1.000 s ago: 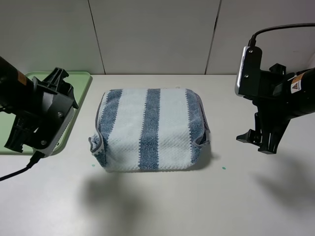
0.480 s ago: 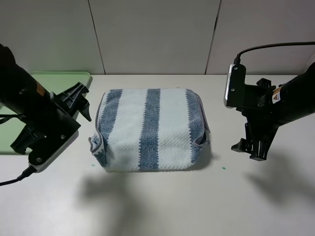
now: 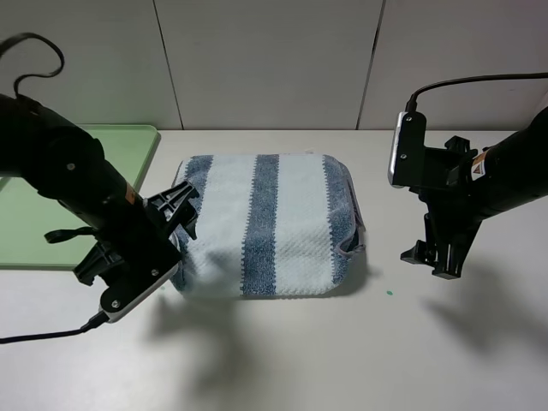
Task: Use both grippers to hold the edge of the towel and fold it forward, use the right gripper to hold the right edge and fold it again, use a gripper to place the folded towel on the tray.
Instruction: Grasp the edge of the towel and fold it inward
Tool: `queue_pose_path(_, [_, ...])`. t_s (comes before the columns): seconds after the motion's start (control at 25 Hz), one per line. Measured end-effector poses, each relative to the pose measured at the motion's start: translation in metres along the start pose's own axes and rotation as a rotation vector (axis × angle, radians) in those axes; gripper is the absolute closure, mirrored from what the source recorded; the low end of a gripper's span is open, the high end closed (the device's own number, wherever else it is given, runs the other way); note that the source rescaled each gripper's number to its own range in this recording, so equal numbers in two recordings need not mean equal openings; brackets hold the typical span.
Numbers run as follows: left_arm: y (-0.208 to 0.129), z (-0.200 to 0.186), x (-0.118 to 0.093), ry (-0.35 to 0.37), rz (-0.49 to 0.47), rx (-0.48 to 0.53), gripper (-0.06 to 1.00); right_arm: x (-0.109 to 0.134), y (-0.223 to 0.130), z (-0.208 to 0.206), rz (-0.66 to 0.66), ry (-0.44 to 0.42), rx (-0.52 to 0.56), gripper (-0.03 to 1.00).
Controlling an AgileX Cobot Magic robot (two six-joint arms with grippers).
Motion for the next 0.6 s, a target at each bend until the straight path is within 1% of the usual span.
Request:
queue_pose_path(0.2, [0.002,0.017,-0.002,-0.021,0.036,-0.006,0.14,-0.001,0.0,0.0,0.0,-0.004,-0.002,-0.03])
queue_pose_path(0.44, [0.002,0.023,0.0,-0.005,0.053,-0.009,0.14,-0.002,0.001,0.0,-0.005,-0.016,-0.007,-0.03])
queue_pose_path(0.6, [0.002,0.023,0.0,-0.004,0.053,-0.009,0.14,-0.003,0.001,0.0,-0.099,-0.021,-0.008,-0.03])
Point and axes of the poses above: a point on each arm's last joint axis where the gripper is mounted, z pointing out along that axis toward the gripper, x along the wrist's bending axis when the last joint is at zero, y = z × x, the point moved 5 cm from there along z, pointing out along that axis toward the gripper, and after that the axes turned 13 degrees about -z, right-handed, at the moved point
